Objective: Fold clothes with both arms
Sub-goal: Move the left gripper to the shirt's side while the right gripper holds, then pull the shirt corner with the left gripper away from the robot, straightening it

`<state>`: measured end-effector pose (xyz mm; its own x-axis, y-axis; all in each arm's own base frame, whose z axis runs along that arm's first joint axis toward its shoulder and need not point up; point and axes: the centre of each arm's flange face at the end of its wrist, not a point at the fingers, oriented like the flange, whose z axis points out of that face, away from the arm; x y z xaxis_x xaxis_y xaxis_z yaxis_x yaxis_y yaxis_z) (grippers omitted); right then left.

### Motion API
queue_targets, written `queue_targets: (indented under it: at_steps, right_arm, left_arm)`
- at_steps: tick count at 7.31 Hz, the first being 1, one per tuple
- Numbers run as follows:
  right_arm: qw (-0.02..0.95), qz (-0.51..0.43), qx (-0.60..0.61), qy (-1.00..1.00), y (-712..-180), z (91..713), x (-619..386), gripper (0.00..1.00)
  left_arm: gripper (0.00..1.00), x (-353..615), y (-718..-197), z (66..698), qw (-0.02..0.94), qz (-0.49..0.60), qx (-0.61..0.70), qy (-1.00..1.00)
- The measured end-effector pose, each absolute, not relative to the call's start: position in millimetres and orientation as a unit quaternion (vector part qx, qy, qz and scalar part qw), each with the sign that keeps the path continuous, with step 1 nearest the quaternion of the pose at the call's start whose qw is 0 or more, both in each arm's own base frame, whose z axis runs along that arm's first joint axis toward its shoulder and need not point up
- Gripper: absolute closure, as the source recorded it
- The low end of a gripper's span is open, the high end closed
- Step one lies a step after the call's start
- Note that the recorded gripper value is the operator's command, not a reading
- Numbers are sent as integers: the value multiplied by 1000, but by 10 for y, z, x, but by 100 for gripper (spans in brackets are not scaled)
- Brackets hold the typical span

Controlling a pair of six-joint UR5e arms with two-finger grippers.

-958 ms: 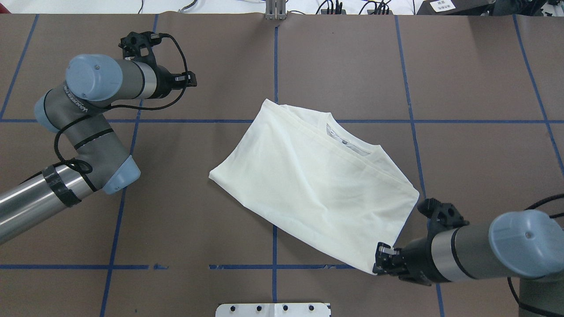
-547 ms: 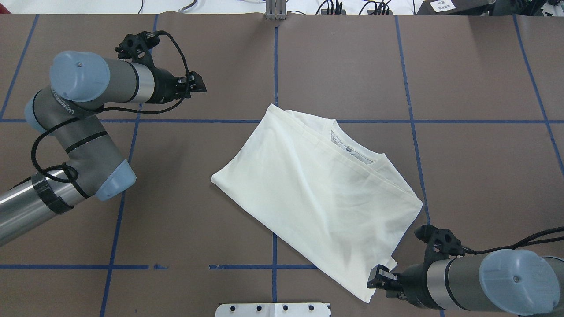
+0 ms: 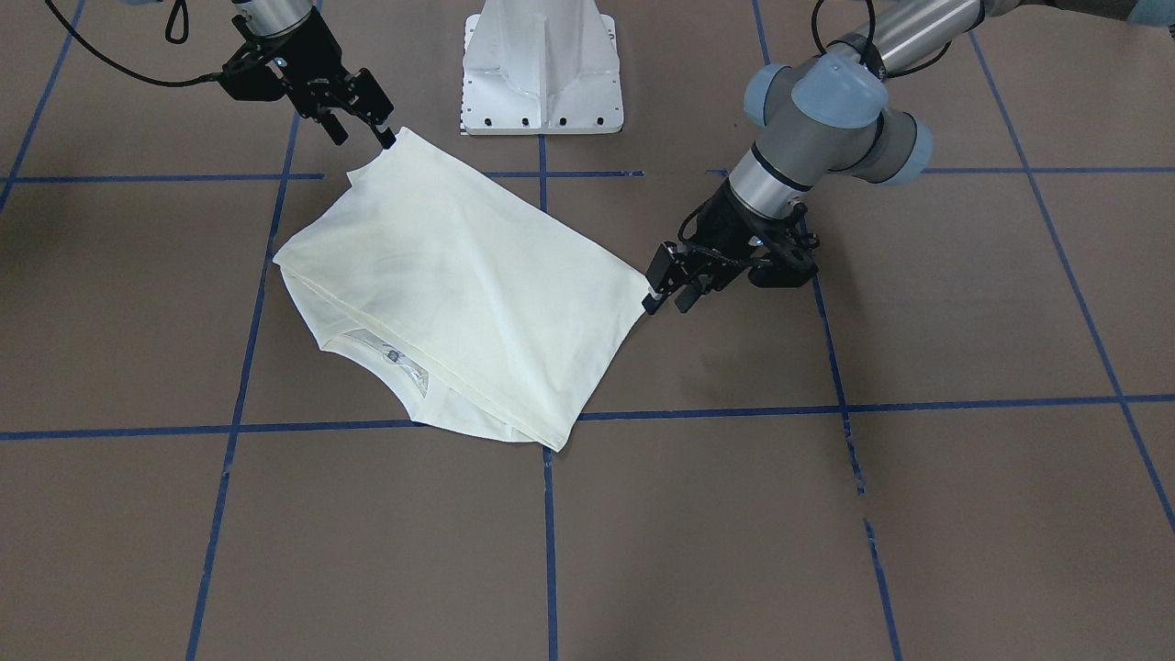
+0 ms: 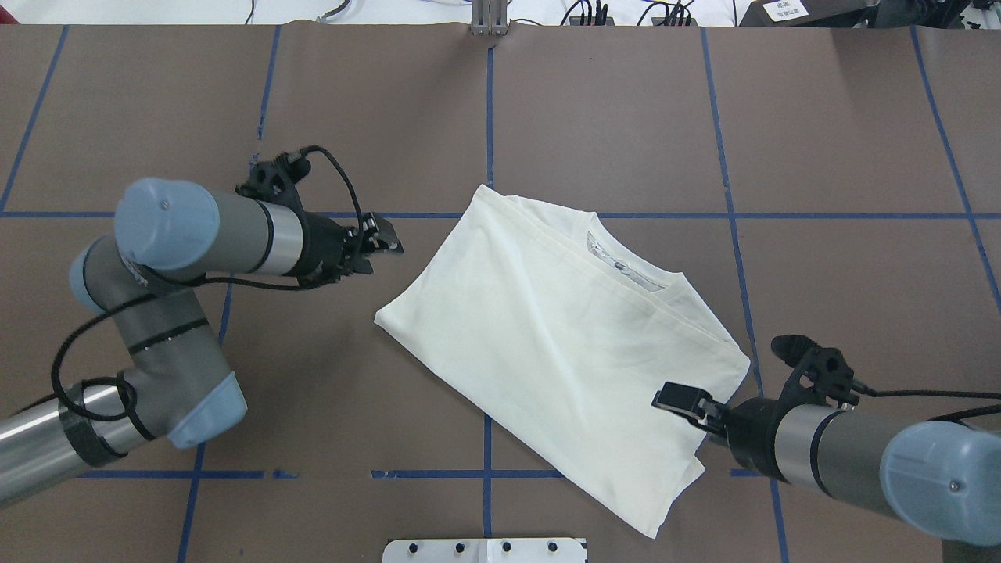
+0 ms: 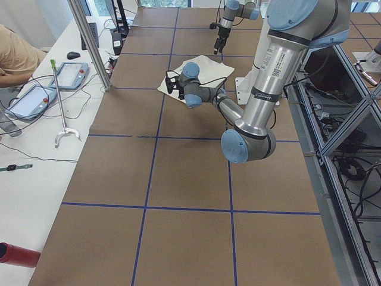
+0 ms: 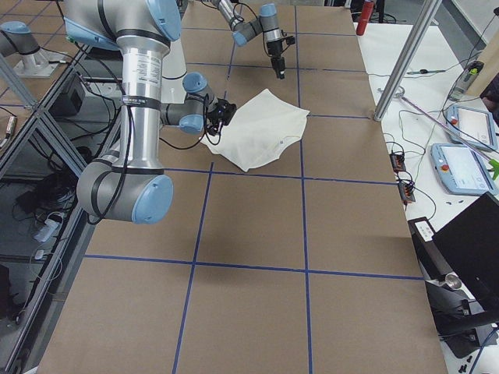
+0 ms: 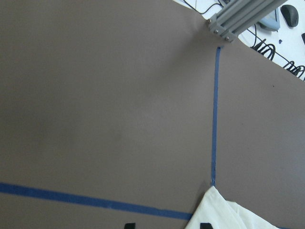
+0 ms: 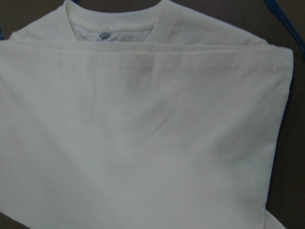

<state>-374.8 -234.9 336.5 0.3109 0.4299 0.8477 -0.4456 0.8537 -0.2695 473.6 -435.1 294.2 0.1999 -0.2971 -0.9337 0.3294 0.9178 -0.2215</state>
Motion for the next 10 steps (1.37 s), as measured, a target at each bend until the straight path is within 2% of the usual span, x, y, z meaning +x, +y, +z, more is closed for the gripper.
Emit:
queue_targets:
  at_steps: [2, 4, 5, 6, 10]
  right_arm:
    - [810, 302, 17, -502, -2727, 3572, -3641, 0]
    - [812, 307, 15, -495, -2817, 3667, -3670, 0]
    - [812, 308, 15, -496, -2830, 3662, -3680, 0]
    - [811, 308, 15, -498, -2834, 3650, -3686, 0]
    - [815, 310, 17, -489, -2863, 3755, -3741, 0]
  left_arm:
    - [33, 5175, -3899, 3063, 783, -207, -9, 586]
    - [39, 5291, -3808, 3182, 790, -209, -13, 576]
    - [61, 5299, -3798, 3251, 793, -210, -14, 571]
    - [100, 5299, -3798, 3279, 795, -212, -15, 569]
    - [100, 5200, -3930, 3278, 793, -220, -6, 568]
